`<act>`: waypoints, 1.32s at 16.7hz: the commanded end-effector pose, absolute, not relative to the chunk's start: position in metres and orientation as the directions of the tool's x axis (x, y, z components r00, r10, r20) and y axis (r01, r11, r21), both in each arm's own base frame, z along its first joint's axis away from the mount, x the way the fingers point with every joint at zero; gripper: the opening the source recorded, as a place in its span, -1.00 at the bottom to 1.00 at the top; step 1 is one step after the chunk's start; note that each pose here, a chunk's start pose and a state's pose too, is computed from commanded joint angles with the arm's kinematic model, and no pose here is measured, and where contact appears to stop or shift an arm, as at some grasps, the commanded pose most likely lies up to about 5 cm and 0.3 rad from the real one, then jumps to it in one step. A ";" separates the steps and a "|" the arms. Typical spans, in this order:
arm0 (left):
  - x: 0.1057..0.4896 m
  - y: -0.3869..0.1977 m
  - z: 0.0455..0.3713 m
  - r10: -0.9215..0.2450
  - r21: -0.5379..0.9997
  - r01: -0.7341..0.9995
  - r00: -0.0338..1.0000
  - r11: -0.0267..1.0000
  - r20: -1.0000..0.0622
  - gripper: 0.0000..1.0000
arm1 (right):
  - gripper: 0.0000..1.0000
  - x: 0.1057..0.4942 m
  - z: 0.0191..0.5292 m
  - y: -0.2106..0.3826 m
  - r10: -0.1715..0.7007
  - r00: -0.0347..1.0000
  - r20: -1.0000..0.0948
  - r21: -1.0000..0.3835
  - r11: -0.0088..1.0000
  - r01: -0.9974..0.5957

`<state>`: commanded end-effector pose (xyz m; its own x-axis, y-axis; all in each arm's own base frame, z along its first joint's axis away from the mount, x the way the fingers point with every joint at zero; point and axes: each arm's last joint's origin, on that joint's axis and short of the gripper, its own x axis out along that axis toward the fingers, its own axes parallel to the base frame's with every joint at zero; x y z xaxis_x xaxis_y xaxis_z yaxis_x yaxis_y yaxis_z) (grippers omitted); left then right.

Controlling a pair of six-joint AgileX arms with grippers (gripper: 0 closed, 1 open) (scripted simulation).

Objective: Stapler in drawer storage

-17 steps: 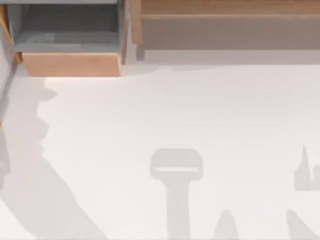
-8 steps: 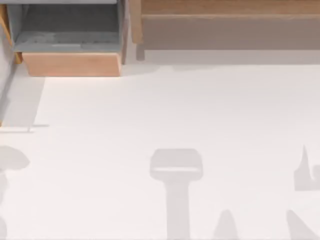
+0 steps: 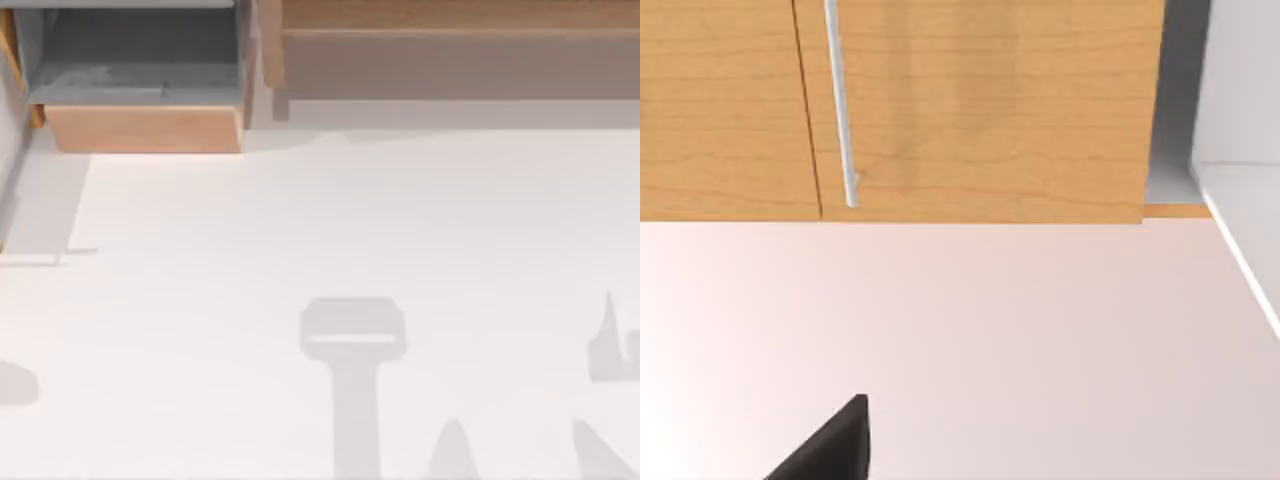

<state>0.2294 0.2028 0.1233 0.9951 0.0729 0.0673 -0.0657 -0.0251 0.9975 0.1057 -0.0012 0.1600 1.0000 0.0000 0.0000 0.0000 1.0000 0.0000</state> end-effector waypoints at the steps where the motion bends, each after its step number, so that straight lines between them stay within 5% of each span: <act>1: 0.229 0.193 0.113 0.042 0.999 -0.045 0.998 -0.020 0.046 1.00 | 1.00 0.106 0.160 -0.001 0.000 1.000 0.000 0.000 1.000 0.000; 19: 0.254 0.174 0.095 -0.020 1.000 0.000 1.000 0.000 0.000 1.00 | 1.00 0.106 0.160 -0.001 0.000 1.000 0.000 0.000 1.000 0.000; 22: 0.254 0.174 0.095 -0.020 1.000 0.000 1.000 0.000 0.000 0.55 | 1.00 0.106 0.160 -0.001 0.000 1.000 0.000 0.000 1.000 0.000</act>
